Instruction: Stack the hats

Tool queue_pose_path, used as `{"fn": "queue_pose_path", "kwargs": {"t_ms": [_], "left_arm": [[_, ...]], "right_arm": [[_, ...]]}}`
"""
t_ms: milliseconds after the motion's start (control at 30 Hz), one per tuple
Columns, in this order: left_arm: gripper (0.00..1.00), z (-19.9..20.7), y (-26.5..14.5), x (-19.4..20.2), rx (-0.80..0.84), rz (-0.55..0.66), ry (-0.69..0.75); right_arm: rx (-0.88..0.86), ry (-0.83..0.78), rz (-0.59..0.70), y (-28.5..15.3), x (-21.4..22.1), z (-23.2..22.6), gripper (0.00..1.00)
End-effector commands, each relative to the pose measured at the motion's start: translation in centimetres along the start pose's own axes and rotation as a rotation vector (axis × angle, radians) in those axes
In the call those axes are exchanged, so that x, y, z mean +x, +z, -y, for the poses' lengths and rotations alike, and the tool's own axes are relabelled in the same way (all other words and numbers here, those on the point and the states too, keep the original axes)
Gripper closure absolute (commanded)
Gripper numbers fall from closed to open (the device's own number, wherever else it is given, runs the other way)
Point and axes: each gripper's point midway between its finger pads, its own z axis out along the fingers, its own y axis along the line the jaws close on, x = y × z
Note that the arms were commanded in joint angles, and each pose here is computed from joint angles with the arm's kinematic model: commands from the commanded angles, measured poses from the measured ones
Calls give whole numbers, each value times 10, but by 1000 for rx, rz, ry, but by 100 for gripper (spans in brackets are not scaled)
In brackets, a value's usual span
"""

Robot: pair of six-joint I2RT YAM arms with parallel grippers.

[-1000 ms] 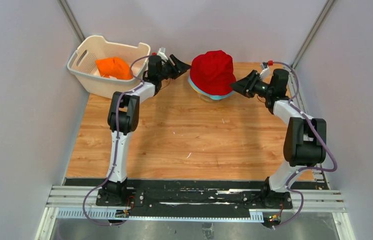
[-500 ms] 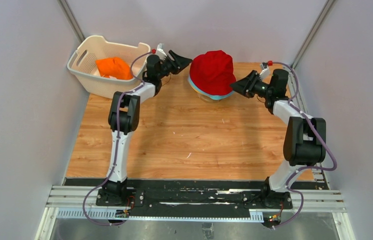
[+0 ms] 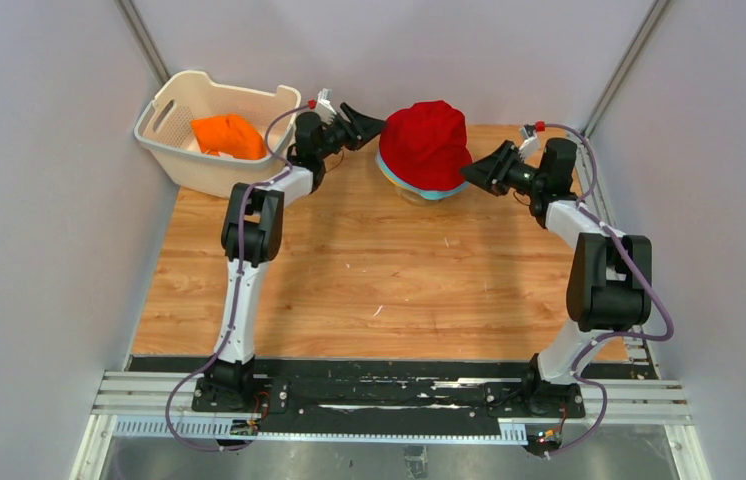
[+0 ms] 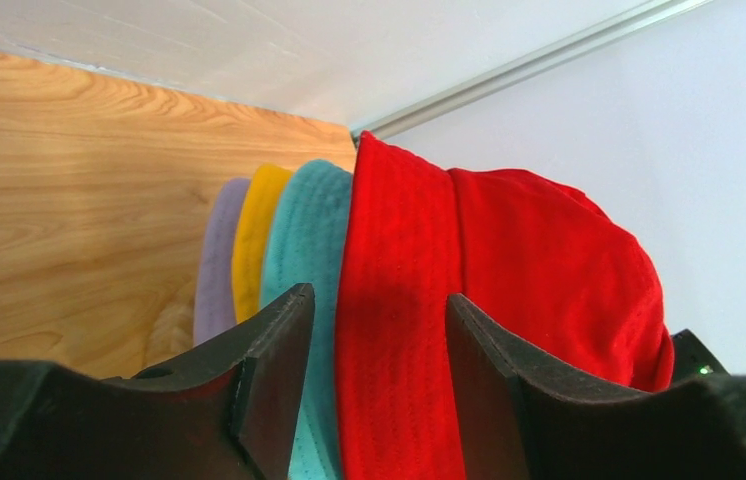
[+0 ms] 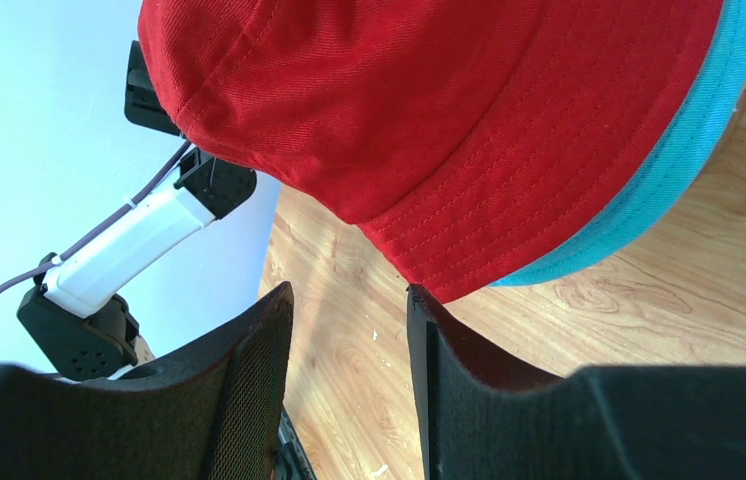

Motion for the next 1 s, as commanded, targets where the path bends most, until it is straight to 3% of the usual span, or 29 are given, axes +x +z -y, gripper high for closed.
{"fn": "queue_pose_path", "kwargs": {"t_ms": [0,200,300,400,567,967], "left_arm": [[46,18,3,2,89,-15,13],[52,20,5,9,131,-34,-13],[60,21,5,10,139,-36,-17],[70,21,5,11,146,-38,-27],[99,21,2,12,154,-25,-43],[100,-16,-16,37,74,-7,-124]], "right_arm": [[-32,-8,-27,4,9,-2,55],[-35,-11,-25,5,8,-3,55],[-34,-11,-25,5,7,-3,55],[-36,-11,-27,6,8,-2,55],[-36,-7,-27,6,8,0,55],[-25,13,-38,17,12,14,55]]}}
